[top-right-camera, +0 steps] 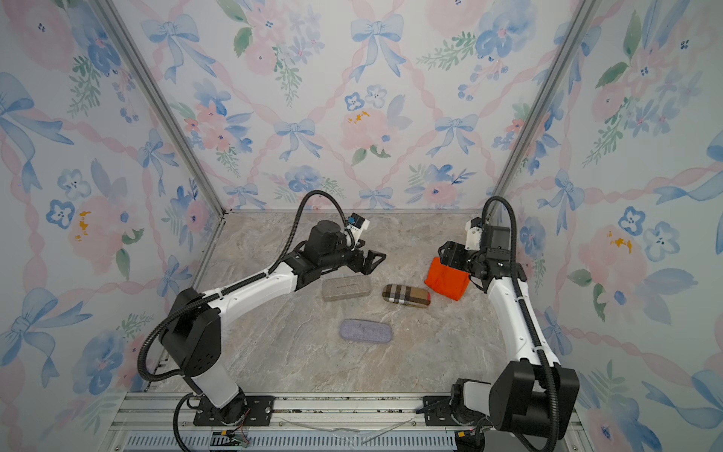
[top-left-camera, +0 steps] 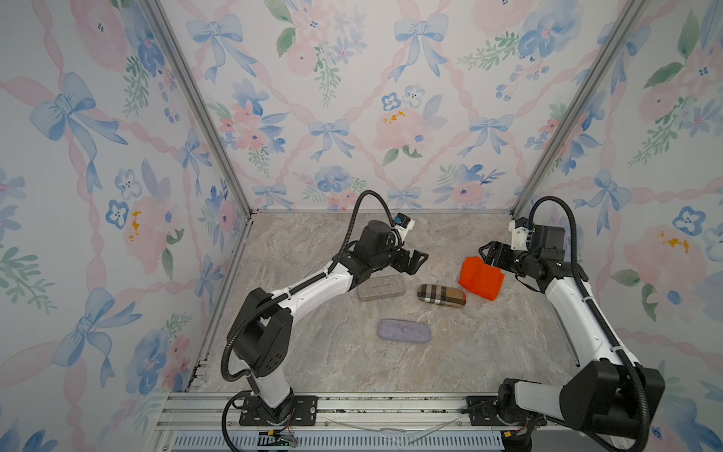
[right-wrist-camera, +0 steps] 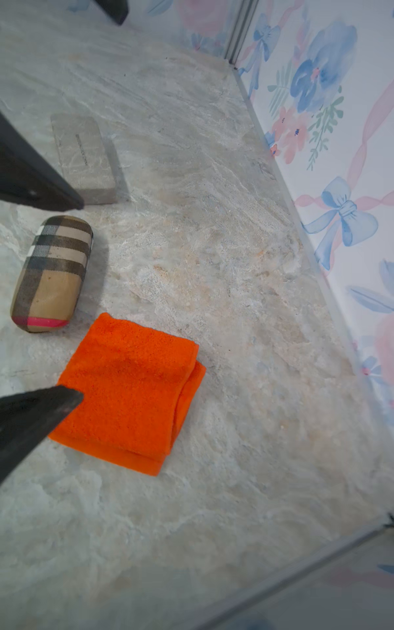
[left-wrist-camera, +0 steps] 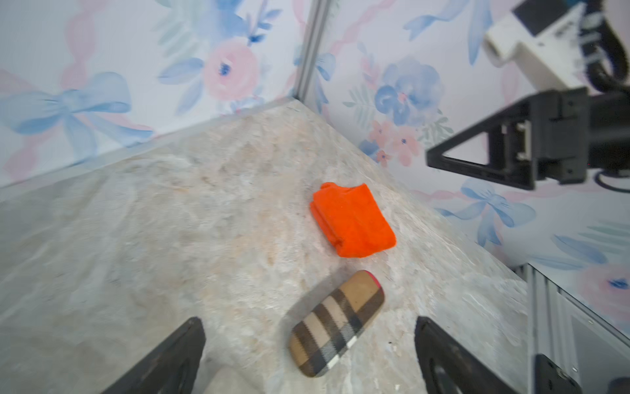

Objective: Wipe the eyeglass case
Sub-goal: Reset both arms

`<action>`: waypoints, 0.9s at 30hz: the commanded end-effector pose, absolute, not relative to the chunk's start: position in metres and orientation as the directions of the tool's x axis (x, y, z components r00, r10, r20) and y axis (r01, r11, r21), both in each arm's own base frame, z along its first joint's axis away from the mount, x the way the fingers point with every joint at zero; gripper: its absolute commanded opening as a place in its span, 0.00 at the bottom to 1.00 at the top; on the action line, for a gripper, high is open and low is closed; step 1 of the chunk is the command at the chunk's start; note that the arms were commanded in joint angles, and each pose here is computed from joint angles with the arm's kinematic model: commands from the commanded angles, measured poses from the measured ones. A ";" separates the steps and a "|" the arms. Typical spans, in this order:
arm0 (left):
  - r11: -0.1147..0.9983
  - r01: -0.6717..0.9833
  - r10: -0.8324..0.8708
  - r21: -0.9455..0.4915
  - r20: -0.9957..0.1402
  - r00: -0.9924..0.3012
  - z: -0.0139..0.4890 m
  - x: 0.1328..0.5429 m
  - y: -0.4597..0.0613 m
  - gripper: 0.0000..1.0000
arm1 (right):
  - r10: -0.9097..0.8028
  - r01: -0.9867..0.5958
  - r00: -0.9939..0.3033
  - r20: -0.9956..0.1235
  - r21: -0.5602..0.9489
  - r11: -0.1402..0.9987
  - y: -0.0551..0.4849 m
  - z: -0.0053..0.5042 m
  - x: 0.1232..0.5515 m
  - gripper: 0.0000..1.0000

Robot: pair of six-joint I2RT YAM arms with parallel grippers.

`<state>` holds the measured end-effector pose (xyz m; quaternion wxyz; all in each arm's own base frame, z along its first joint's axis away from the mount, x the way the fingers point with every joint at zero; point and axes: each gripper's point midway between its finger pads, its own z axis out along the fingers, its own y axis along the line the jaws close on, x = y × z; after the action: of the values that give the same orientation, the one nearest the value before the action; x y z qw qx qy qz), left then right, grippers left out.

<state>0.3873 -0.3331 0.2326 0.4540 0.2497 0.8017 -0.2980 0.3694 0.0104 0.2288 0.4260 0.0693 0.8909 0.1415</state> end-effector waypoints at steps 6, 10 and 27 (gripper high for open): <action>0.972 0.214 0.017 -0.093 -0.886 -0.463 0.207 0.408 -0.141 0.98 | -0.057 -0.004 -0.094 -0.994 -0.056 0.998 0.010 0.262 0.347 0.96; 0.999 0.018 0.035 0.032 -0.962 -0.273 0.211 0.381 -0.068 0.98 | -0.017 0.014 -0.134 -0.991 -0.019 1.000 0.007 0.228 0.340 0.96; 0.990 -0.030 0.128 0.135 -0.975 -0.183 0.130 0.359 -0.019 0.98 | 0.006 0.078 -0.187 -0.982 -0.008 0.997 -0.007 0.114 0.371 0.96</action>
<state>0.3512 -0.0175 0.1024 0.5831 0.0164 0.8100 0.0603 0.3623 -0.0022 0.0876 0.5807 0.0163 0.8134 -0.0300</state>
